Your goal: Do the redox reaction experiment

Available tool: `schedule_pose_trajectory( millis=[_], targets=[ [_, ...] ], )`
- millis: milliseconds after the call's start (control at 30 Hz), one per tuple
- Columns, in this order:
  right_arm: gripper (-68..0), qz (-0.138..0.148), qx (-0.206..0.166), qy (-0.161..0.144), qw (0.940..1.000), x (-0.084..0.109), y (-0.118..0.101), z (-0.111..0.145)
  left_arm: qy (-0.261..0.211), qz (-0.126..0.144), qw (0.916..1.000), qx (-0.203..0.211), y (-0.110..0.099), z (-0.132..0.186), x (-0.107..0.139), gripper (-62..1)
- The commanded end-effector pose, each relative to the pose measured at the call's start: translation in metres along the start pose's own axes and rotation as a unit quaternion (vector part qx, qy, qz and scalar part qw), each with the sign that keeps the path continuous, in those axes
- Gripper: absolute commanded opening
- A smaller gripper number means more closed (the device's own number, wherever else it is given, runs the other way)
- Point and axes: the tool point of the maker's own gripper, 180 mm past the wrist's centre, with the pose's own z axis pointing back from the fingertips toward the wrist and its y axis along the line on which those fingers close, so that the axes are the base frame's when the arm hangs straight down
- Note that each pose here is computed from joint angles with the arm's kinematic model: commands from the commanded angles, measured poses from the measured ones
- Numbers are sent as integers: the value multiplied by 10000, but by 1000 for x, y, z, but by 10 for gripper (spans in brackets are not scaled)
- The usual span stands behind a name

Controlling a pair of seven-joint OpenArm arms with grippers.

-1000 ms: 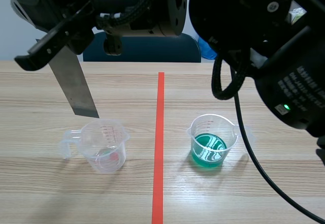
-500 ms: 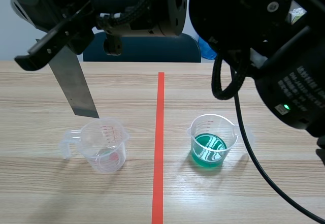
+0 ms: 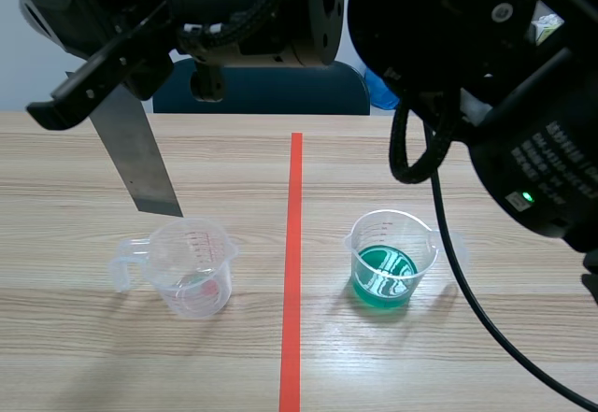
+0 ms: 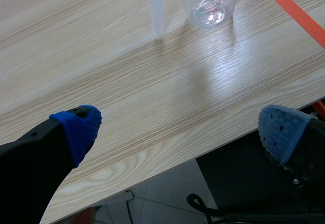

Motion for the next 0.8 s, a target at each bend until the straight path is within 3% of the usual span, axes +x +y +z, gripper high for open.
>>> schedule_pose_trajectory(
  millis=[0, 500, 767],
  targets=[
    [-669, 55, 20, -195, 9998, 13, 0, 0, -125, 49, 9999, -9, -2, -1, 6, 14],
    [-669, 82, 2, -127, 9999, 9, -1, 3, -125, 48, 9999, -10, -2, -1, 6, 14],
    [-669, 364, -170, -93, 9991, 6, -13, 25, -125, 48, 9999, -10, -2, -1, 6, 14]
  ],
)
